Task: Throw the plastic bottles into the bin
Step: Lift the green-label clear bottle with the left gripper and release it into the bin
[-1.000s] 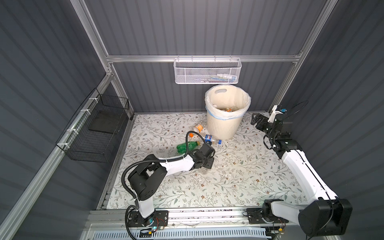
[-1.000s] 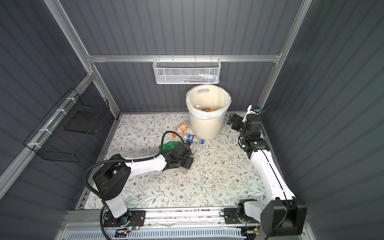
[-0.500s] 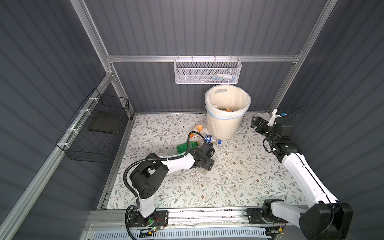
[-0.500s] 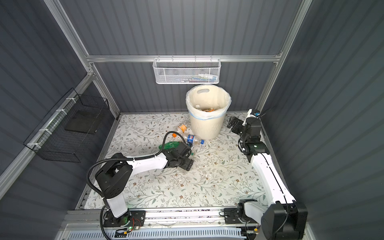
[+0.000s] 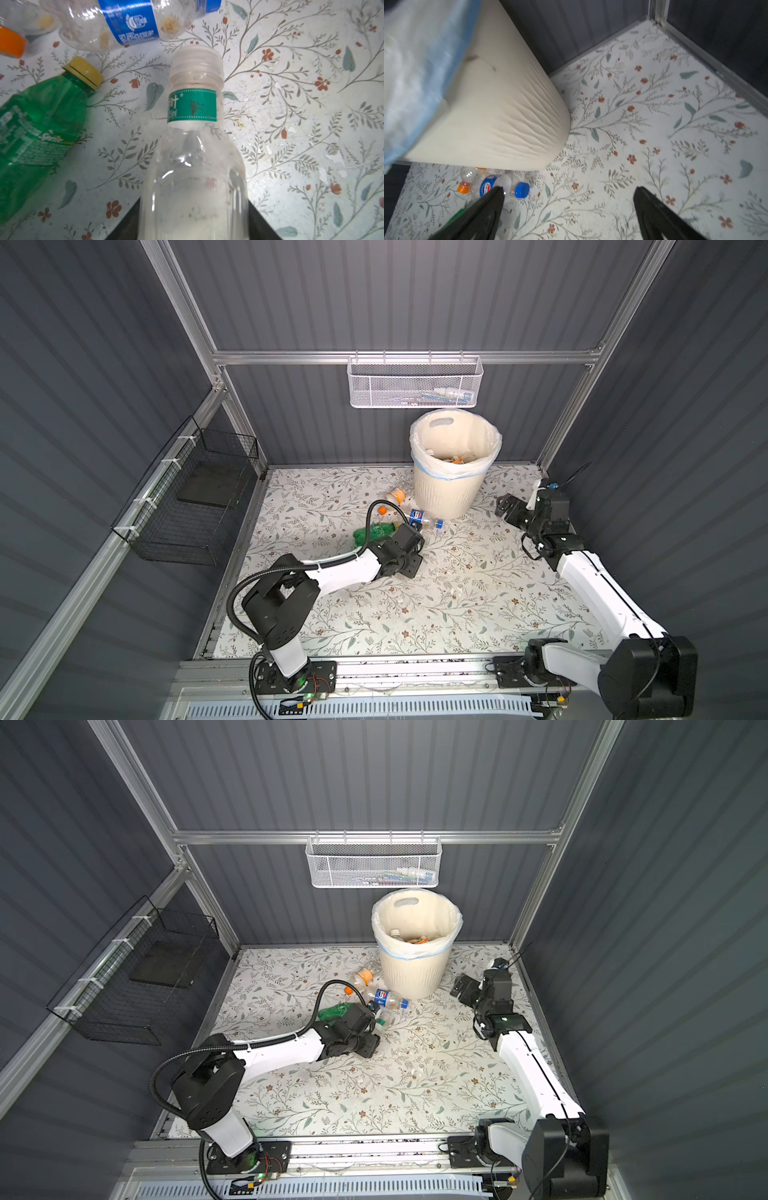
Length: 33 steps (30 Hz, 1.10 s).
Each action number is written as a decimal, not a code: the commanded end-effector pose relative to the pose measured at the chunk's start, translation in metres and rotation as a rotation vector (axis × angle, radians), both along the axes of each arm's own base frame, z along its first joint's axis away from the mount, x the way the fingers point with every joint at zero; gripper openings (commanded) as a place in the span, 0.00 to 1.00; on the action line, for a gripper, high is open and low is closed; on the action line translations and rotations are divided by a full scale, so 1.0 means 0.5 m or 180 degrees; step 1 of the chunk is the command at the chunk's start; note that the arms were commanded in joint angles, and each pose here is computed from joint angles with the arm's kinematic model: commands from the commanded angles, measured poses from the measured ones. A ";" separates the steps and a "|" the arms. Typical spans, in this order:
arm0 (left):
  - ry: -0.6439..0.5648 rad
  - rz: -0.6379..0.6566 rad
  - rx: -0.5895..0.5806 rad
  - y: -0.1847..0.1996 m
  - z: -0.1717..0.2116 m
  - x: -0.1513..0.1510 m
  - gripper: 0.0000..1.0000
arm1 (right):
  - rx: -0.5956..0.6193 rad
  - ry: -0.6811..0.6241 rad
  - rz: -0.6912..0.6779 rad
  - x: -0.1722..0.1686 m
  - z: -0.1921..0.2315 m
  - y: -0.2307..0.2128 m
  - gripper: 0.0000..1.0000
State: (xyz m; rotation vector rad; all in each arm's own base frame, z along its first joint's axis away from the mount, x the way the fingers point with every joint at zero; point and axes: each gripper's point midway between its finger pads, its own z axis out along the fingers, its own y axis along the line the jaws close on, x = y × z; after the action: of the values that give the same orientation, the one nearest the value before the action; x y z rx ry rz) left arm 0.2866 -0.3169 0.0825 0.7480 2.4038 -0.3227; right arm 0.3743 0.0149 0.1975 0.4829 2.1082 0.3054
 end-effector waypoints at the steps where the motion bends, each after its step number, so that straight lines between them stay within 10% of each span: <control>1: -0.0259 0.0075 -0.0317 -0.001 0.058 0.017 0.60 | 0.0078 0.0210 0.0054 -0.017 -0.044 0.008 0.99; 33: -0.3880 0.0193 -0.2081 0.184 0.729 -0.020 0.60 | 0.0163 0.0648 0.0413 -0.055 -0.130 0.127 0.97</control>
State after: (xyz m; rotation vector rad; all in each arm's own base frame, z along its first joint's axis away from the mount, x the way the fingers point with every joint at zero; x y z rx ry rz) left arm 0.2901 -0.2314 0.3869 0.3698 1.2794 -0.4444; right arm 0.3516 0.0772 0.1305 0.4020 2.3533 0.3968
